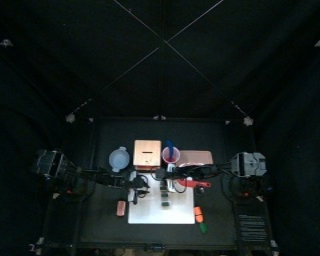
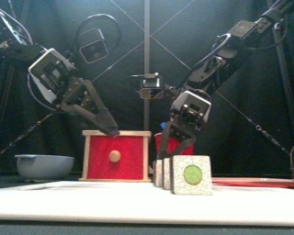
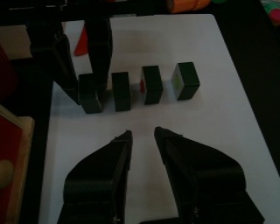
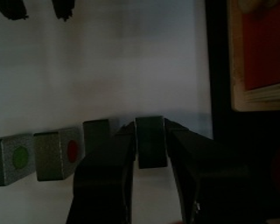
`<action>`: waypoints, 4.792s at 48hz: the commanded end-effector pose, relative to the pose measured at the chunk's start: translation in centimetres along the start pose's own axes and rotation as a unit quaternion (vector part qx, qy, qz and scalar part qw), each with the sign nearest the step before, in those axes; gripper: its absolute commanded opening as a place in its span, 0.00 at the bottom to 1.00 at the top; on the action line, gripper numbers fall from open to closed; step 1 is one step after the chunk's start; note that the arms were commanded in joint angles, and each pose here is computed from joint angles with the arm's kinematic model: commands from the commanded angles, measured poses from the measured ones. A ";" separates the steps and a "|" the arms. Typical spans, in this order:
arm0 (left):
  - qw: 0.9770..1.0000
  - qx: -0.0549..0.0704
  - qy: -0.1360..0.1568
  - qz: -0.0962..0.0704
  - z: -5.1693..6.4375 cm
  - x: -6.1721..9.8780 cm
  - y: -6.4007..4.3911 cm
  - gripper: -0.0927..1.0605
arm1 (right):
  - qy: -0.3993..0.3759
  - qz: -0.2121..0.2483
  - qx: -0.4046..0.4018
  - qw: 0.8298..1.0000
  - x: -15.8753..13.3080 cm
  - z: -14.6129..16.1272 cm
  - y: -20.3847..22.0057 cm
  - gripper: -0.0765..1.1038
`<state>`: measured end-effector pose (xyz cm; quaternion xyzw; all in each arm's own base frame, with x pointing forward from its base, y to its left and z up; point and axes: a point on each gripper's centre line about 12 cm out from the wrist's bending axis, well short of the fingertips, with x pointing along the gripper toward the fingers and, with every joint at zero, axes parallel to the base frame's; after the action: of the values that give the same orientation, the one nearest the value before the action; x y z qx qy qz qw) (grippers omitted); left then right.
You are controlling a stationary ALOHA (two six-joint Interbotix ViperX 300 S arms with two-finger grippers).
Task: Place sushi on board then cut the sushi with the knife then place the pieces on the plate
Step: Place the 4 sushi pieces on the plate
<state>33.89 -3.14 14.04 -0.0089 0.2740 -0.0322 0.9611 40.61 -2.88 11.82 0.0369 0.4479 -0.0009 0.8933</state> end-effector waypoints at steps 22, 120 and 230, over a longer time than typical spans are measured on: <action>1.000 -0.002 -0.022 0.001 1.4 -0.2 0.0 0.68 | -0.041 -0.023 0.049 0.998 -10.6 -2.0 -3.3 0.54; 1.000 -0.005 -0.018 0.002 1.2 -0.2 0.1 0.68 | -0.042 0.020 -0.013 0.999 -4.3 1.2 2.4 0.78; 1.000 -0.010 -0.021 0.004 1.5 -0.1 0.2 0.68 | 0.014 -0.096 0.167 0.981 -12.3 -11.2 -9.1 0.53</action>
<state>33.96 -3.10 14.09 -0.0147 0.2743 -0.0285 0.9611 23.90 -10.97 14.31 0.1412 0.4585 -0.1515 0.8642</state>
